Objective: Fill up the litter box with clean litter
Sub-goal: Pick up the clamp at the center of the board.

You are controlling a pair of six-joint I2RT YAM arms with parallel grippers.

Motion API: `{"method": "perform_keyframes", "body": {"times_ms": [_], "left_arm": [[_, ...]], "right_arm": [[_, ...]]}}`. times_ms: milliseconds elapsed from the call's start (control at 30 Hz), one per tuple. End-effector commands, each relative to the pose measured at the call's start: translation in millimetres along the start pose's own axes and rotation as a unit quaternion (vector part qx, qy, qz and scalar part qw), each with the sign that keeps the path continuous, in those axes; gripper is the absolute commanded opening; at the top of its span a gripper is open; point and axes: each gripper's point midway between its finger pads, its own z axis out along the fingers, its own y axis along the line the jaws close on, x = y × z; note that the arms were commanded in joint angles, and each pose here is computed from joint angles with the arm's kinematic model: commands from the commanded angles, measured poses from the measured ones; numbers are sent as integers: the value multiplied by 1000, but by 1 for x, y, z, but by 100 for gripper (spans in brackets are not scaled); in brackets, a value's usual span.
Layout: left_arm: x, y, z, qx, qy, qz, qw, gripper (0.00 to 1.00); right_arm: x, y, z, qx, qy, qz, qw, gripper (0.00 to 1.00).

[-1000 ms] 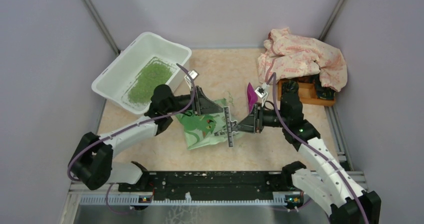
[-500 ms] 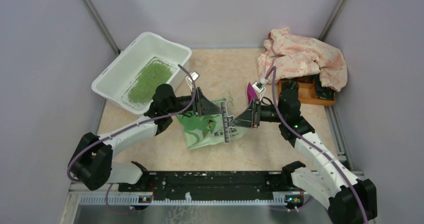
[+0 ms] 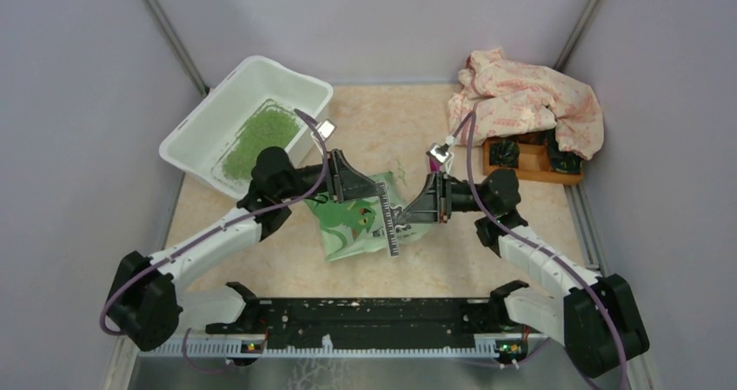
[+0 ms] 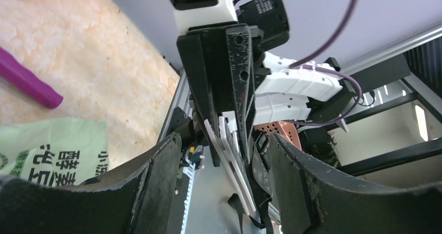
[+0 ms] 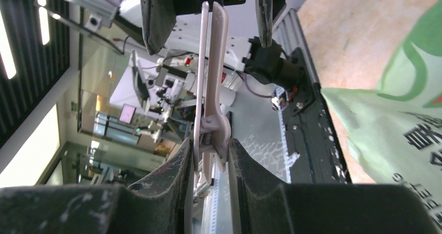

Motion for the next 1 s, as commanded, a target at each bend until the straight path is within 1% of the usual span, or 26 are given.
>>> {"method": "perform_keyframes", "body": {"times_ms": [0,67,167,267,533,667,767,967], "left_arm": [[-18,-30,-10,10,-34,49,998,70],[-20,-32,-13,4,-38,47,998,71],[-19,-33,-14,-1,-36,44,998,71],[-19,-38,-16,6,-34,47,998,71],[-36,-76,-44,34,-87,93,991,71],[-42,-90,-56,40,-106,106,988,73],[-40,-90,-56,35,-97,100,990,74],[-34,-66,-58,-11,-91,90,992,73]], "right_arm": [[2,51,0,-85,19,-53,995,0],[3,60,0,-103,22,-40,994,0],[6,71,0,-135,25,-45,989,0],[8,78,2,-161,28,-29,986,0],[10,96,7,-186,38,-37,981,0],[10,104,8,-193,43,-39,979,0],[11,108,8,-198,45,-40,978,0],[8,106,10,-198,39,-37,979,0]]}}
